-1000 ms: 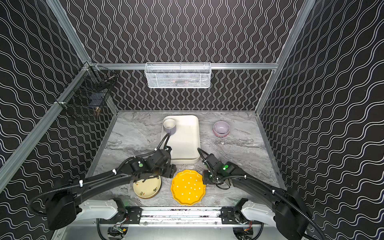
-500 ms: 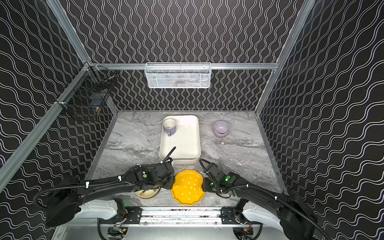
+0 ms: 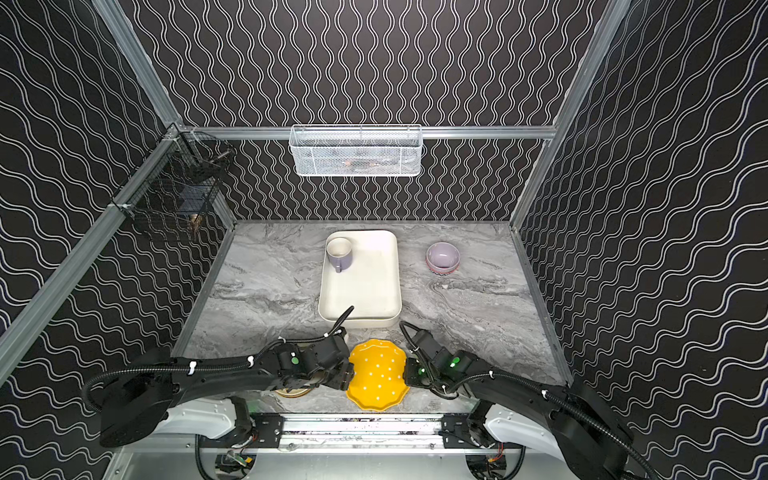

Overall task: Place the mixed dishes into the plastic bin
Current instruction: 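Grip the yellow plate rim with both grippers from opposite sides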

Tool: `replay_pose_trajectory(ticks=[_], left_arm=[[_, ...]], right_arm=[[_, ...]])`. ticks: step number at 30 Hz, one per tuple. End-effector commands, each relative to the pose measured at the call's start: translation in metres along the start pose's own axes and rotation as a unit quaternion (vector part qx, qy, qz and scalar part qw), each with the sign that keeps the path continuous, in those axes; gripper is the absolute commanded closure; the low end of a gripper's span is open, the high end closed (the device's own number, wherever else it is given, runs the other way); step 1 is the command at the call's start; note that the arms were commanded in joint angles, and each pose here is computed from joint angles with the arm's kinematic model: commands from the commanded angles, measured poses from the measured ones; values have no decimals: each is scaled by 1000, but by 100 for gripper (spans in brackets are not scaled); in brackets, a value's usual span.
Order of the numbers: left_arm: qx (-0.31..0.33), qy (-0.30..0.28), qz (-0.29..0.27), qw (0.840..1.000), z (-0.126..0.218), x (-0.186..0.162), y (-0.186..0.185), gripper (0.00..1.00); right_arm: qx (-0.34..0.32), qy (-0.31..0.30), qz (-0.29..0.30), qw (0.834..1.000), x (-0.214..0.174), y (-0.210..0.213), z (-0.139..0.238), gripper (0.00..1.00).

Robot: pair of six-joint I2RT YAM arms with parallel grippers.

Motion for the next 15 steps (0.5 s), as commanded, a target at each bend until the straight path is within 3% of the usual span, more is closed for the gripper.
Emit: replay_pose_trajectory(ticks=[1, 15], left_arm=[[-24, -1, 15, 1000, -3, -1, -4, 13], [-84, 19, 53, 995, -14, -14, -4, 16]], right_arm=[[-8, 6, -8, 1000, -5, -5, -3, 79], [18, 9, -20, 1000, -10, -5, -13, 82]])
Point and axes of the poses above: each gripper's point midway between its finger pads, its own z axis back along the fingers, its own y axis along the line the jaws close on, x = y × z, the point moved 7 cm from there along z, back along the fingers, and after that the axes turned 12 degrees about z, right-handed, at the moved point
